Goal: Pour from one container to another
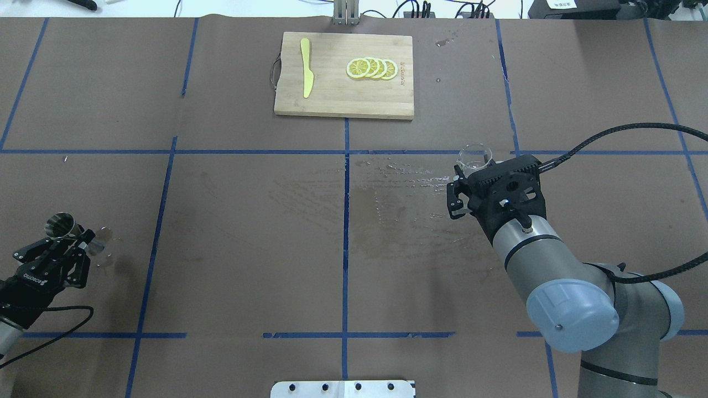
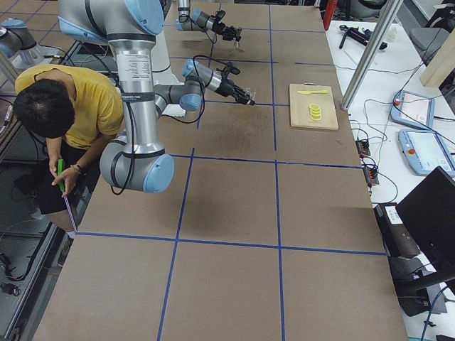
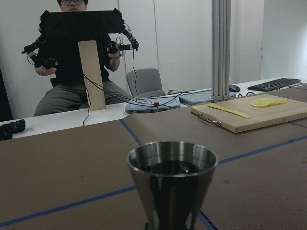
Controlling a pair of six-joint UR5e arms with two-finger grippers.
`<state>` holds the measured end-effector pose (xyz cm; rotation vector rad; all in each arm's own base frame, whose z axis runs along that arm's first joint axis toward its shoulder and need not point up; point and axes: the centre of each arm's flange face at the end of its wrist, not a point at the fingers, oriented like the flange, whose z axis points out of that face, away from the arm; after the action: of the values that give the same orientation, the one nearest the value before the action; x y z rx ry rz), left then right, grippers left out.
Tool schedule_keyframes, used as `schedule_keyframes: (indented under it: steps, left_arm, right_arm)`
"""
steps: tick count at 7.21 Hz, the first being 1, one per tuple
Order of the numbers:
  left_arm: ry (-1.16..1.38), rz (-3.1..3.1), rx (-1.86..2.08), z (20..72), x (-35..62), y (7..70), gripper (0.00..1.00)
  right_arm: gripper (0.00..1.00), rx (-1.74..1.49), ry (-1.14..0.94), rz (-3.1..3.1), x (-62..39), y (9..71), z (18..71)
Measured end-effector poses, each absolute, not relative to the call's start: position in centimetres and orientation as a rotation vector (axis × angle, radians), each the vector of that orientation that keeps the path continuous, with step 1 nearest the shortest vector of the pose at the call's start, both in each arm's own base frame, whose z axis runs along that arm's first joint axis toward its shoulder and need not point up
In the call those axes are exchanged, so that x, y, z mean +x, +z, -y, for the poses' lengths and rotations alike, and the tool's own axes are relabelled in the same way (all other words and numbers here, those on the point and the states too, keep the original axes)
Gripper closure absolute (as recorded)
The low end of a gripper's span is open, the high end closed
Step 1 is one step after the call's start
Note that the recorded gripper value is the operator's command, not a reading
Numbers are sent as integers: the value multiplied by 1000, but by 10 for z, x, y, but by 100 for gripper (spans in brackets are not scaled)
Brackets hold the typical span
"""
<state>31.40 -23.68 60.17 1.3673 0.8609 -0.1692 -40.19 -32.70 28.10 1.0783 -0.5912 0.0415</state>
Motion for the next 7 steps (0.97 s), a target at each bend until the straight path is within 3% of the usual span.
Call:
schedule_keyframes:
  steps: [1,3,4,7]
  left_arm:
    - [-163,-868,1359,236,313,605,84]
    - [-168,-876,1345,235,313,610,86]
    - [-184,-892,1331,234,313,612,80]
    - [-194,-906,1315,232,316,617,75]
  right_arm:
    - [88,1078,41,591,-402,281,327]
    - [88,1077,40,591,-402,281,327]
    - [87,1077,40,592,-402,281,327]
    - [87,1077,40,599,-403,279,326]
